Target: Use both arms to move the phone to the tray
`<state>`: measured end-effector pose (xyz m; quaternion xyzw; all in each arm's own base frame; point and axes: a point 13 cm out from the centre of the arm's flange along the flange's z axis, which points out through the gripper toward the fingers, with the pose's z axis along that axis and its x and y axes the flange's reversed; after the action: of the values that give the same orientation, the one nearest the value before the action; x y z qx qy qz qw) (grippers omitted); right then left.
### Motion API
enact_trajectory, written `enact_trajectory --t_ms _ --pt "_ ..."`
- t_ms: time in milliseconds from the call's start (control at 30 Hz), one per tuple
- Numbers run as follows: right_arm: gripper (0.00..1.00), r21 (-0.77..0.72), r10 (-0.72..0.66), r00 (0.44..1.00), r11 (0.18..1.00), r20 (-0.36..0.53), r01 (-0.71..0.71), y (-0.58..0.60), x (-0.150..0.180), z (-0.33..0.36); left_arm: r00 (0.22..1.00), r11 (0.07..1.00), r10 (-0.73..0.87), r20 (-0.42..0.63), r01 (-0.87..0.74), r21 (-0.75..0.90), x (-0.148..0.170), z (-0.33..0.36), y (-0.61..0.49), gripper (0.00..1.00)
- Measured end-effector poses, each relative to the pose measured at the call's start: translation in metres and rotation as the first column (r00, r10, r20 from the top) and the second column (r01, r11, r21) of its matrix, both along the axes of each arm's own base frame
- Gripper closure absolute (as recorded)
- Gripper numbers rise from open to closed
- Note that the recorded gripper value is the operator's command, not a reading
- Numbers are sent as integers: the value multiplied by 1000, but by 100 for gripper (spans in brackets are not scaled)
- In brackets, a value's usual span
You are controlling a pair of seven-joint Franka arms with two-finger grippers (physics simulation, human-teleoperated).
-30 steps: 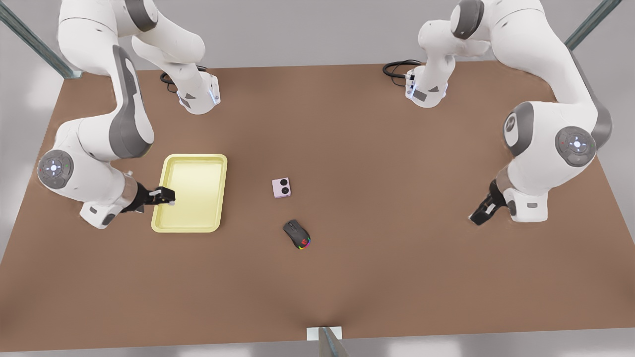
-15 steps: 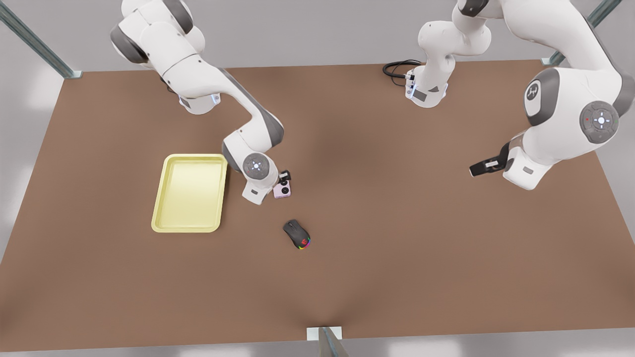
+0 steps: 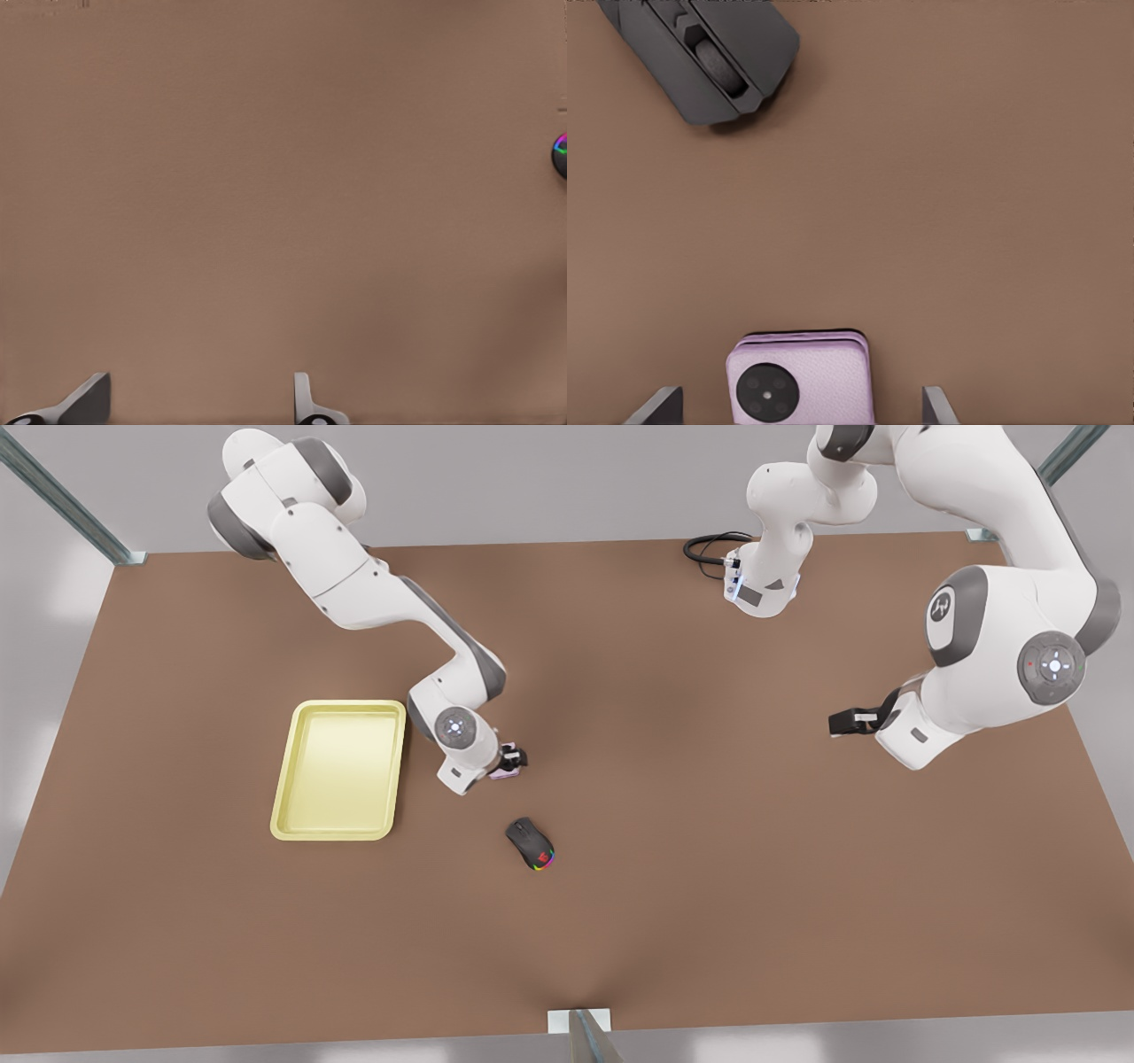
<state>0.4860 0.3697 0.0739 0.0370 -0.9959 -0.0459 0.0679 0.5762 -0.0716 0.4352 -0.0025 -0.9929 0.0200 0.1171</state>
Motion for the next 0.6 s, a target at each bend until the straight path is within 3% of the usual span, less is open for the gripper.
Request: enact_trajectory --t_ms 600 --pt "0 -14 200 979 980 49 -200 3 2 -28 994 994 -106 -17 105 -23 3 -14 1 0"
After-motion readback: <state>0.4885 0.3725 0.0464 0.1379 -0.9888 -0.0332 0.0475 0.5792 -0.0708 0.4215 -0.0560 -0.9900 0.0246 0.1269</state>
